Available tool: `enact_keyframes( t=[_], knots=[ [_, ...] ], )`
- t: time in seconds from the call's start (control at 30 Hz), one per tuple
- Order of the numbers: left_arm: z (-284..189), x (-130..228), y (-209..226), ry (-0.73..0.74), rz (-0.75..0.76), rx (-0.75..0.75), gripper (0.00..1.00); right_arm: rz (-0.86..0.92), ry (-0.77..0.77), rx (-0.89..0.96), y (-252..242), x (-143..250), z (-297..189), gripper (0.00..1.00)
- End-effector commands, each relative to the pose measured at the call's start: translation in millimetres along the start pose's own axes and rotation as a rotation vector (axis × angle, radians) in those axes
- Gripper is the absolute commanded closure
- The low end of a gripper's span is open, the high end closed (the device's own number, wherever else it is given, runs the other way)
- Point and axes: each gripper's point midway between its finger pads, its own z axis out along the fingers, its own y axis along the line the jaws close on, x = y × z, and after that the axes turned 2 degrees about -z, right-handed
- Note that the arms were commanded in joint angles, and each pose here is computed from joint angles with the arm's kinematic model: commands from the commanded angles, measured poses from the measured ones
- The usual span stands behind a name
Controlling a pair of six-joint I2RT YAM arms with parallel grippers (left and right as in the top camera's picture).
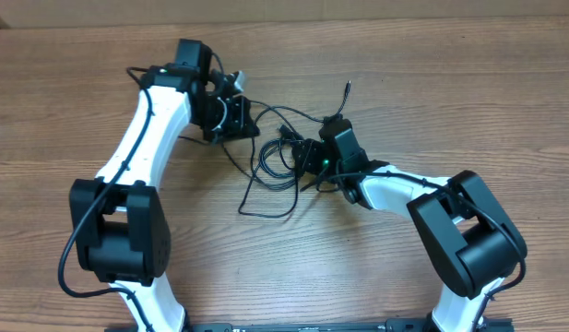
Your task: Untangle cables
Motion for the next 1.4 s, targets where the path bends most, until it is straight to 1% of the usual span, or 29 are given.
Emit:
enact_keyframes(
  t=[0.0,0.07,0.13,0.17,0.2,0.23,0.27,0.3,0.33,0.43,0.53,0.6,0.7,0.8,0.87,0.97,1.1,1.23,1.33,1.37],
  knots=[
    [-26,-13,5,-0.066,-0.018,0.005,0.96,0.02,-0.025,0.111,-35,-3,3,0.63],
    [-31,-15,10,-0.073,-0.055,0.019,0.96,0.029,-0.027,0.114,-37,-5,2,0.63],
    [-33,-14,9,-0.069,-0.054,0.042,0.96,0.031,-0.027,0.112,-36,-5,2,0.62],
    [-33,-13,8,-0.065,-0.048,0.045,0.91,0.03,-0.025,0.104,-35,-5,2,0.6],
    [-32,-12,7,-0.061,-0.037,0.044,0.82,0.03,-0.025,0.095,-33,-5,3,0.57],
    [-30,-11,6,-0.056,-0.025,0.038,0.76,0.029,-0.024,0.083,-30,-5,3,0.55],
    [-27,-10,4,-0.052,-0.016,0.028,0.7,0.028,-0.019,0.069,-27,-5,2,0.55],
    [-24,-8,2,-0.046,-0.005,0.014,0.68,0.031,-0.017,0.055,-24,-7,0,0.53],
    [-20,-7,0,-0.041,0.007,-0.002,0.65,0.034,-0.017,0.036,-20,-10,-3,0.49],
    [-9,-2,-3,-0.031,0.036,-0.067,0.62,0.042,0.003,-0.03,-5,-17,-18,0.43],
    [2,0,-4,-0.034,0.048,-0.149,0.61,0.046,0.009,-0.03,-4,-21,-29,0.44],
    [8,0,-8,-0.041,0.059,-0.178,0.59,0.05,0.019,-0.019,-7,-19,-30,0.48],
    [20,-1,-18,-0.048,0.093,-0.187,0.58,0.017,0.03,-0.01,-9,-16,-29,0.49],
    [36,0,-17,-0.041,0.087,-0.219,0.59,0.0,0.032,-0.01,-9,-15,-29,0.55],
    [47,2,-16,-0.02,0.084,-0.223,0.64,-0.001,0.034,-0.01,-9,-14,-29,0.59],
    [63,6,-14,0.009,0.089,-0.229,0.69,-0.006,0.042,-0.011,-7,-10,-27,0.62],
    [72,4,-10,0.016,0.088,-0.231,0.69,-0.015,0.052,-0.016,-4,-5,-25,0.62],
    [73,-2,-12,-0.008,0.101,-0.222,0.67,-0.025,0.053,-0.025,0,-3,-24,0.59],
    [75,-4,-13,-0.017,0.108,-0.222,0.74,-0.029,0.052,-0.027,2,-2,-23,0.6],
    [75,-4,-13,-0.017,0.11,-0.224,0.74,-0.029,0.052,-0.027,2,-2,-23,0.6]
  ],
)
